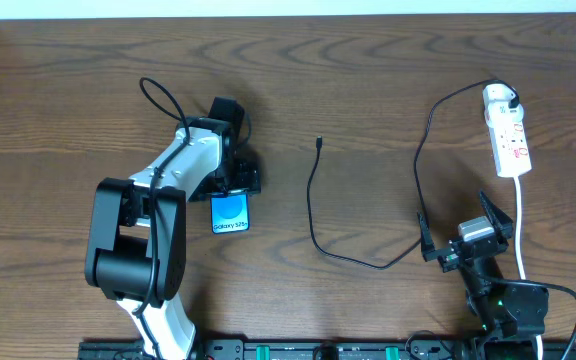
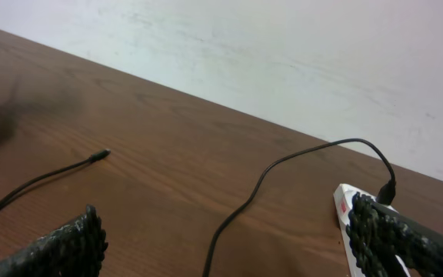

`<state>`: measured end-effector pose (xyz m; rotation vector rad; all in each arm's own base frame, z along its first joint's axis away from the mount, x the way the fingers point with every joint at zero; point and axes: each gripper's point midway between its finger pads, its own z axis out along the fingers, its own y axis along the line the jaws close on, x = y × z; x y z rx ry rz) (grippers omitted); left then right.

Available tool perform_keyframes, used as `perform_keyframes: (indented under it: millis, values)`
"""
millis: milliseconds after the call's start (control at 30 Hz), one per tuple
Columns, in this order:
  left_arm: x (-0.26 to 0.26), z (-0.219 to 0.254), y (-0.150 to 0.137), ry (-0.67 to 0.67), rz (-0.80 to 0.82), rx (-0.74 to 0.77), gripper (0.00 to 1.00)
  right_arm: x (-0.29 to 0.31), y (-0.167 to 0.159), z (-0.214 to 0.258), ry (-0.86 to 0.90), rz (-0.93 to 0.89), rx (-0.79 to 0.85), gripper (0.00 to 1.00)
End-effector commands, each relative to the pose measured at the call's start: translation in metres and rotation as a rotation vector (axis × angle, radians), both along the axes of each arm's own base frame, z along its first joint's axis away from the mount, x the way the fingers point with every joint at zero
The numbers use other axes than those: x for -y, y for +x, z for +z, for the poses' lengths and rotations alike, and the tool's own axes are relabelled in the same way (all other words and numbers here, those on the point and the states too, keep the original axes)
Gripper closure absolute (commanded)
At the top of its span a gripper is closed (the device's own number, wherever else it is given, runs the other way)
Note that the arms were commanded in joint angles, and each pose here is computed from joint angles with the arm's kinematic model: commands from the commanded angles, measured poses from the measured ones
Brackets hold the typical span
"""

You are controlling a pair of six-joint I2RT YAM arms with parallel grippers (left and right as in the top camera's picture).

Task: Plug charger to phone and switch on socket

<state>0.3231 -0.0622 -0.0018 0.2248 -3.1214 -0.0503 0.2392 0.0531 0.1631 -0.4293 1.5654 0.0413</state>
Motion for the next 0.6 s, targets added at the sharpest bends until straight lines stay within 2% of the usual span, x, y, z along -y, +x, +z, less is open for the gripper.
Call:
perform_keyframes:
  millis: [0, 567]
  values:
    - [-0.004, -0.01, -0.013, 0.02, -0.045, -0.054, 0.02, -0.003, -0.001, -0.001, 0.006, 0.013, -0.001, 0.01]
    - [0.007, -0.026, -0.017, -0.053, -0.015, -0.033, 0.02, -0.003, -0.001, -0.001, 0.006, 0.013, -0.001, 0.01]
